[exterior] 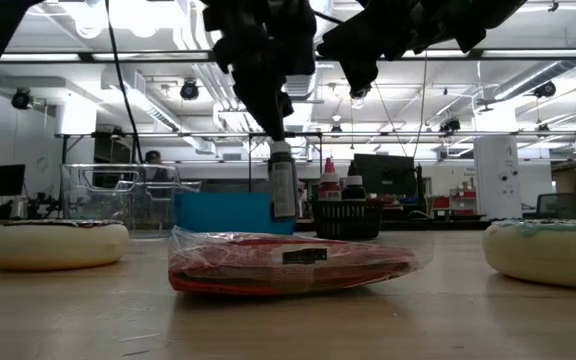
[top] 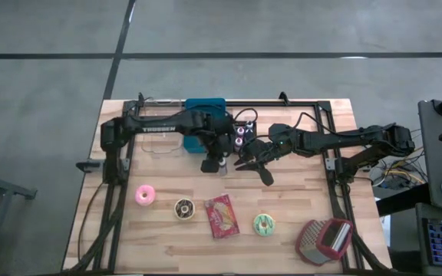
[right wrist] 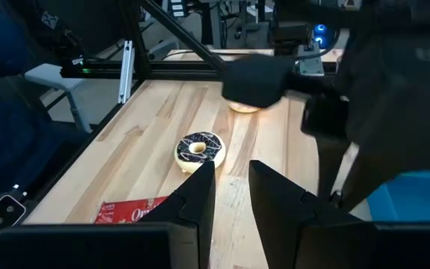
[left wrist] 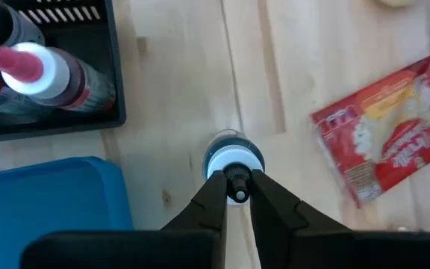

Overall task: Pick & Place Food Item
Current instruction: Put the black food coloring into the black bin

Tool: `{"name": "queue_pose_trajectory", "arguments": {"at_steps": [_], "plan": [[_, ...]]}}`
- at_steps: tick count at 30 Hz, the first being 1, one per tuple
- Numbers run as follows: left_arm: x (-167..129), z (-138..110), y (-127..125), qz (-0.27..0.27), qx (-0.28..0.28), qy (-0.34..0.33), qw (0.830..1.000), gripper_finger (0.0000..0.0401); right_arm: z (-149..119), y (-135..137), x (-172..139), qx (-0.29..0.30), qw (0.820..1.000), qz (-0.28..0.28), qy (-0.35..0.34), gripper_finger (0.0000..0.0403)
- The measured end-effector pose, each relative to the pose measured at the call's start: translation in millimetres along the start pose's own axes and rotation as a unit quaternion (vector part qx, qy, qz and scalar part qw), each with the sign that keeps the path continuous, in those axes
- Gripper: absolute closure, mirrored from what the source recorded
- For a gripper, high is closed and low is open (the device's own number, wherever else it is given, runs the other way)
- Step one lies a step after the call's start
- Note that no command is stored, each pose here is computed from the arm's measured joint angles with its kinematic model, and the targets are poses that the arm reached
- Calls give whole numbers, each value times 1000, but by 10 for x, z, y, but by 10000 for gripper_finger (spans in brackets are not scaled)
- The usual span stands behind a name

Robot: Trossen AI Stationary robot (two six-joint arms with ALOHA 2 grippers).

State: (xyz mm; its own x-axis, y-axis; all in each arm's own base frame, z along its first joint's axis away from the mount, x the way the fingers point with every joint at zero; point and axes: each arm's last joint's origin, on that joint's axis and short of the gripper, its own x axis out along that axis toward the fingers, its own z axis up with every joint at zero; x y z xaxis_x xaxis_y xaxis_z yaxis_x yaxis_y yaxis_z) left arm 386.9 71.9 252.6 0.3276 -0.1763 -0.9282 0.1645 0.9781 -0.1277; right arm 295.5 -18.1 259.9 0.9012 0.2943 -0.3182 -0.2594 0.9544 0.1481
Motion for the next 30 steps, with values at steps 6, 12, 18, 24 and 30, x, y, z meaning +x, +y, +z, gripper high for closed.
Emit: {"name": "queue_pose_trajectory", "arguments": {"at_steps": [6,12,18,24,30], "plan": [[81,1,44,-1,1,6,1000,361,0,0,0,-1,1000,0,0,330],[128,6,58,-2,2,8,1000,361,1,0,0,-1,1000,0,0,334],[198,1,78,-4,0,16,1000,361,1,0,0,-1,1000,0,0,326],[213,3,82,-4,3,17,1000,355,1,0,0,0,1000,0,0,321],[208,2,81,-4,3,16,1000,326,1,0,0,0,1000,0,0,329]]}}
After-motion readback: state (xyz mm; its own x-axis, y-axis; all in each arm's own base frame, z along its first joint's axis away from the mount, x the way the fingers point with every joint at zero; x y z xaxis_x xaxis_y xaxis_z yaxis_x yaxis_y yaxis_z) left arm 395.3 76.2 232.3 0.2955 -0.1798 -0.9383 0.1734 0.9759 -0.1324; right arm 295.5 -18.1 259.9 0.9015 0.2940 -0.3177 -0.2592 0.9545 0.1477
